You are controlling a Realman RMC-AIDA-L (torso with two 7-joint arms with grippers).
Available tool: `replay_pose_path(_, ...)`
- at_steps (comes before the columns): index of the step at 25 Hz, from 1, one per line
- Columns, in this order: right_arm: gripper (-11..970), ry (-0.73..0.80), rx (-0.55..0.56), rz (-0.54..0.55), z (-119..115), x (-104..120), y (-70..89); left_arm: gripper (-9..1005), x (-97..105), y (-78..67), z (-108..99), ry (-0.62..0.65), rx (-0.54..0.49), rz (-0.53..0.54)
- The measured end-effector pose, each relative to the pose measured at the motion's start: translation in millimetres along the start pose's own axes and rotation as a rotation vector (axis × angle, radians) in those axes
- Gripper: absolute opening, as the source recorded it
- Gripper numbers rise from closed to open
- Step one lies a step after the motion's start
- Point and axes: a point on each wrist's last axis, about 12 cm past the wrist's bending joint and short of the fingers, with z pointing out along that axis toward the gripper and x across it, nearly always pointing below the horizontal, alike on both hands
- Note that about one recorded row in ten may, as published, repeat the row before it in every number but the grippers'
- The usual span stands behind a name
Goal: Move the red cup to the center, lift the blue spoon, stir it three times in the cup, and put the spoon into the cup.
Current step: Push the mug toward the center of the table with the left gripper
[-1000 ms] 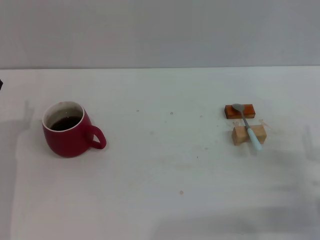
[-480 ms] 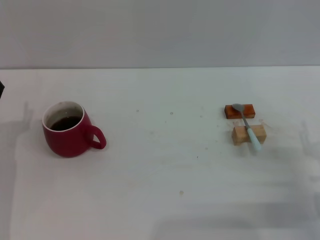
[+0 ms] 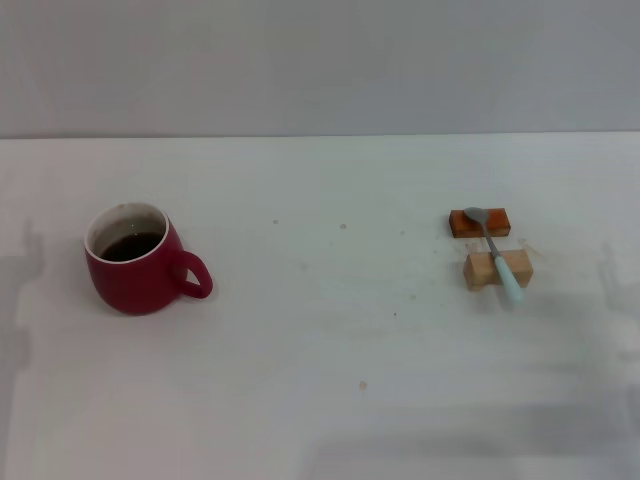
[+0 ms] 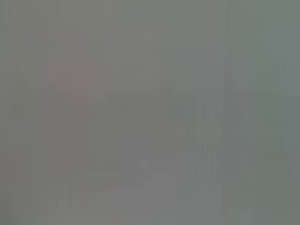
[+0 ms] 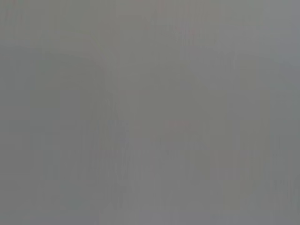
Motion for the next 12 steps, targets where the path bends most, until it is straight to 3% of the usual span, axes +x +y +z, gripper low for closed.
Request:
replay_pose_path(3,562,0.000,0.001,0.000,-1,0,-0.5,744,3,-0.6,-2,0.016,0.013,0.156)
replay_pose_path(6,562,-0.002,0.002,-0.002,-1,0,-1.1,519,6,-2.7,-4,0.029,0.037,0.244)
replay_pose_path(10,563,-0.003,0.005,-0.004,-1,0,-2.3,349,12,-6.1,-11,0.049,0.099,0.405)
replay_pose_path(12,563,-0.004,0.010,-0.005,0,0,-3.4,278,13,-6.6,-12,0.052,0.109,0.432)
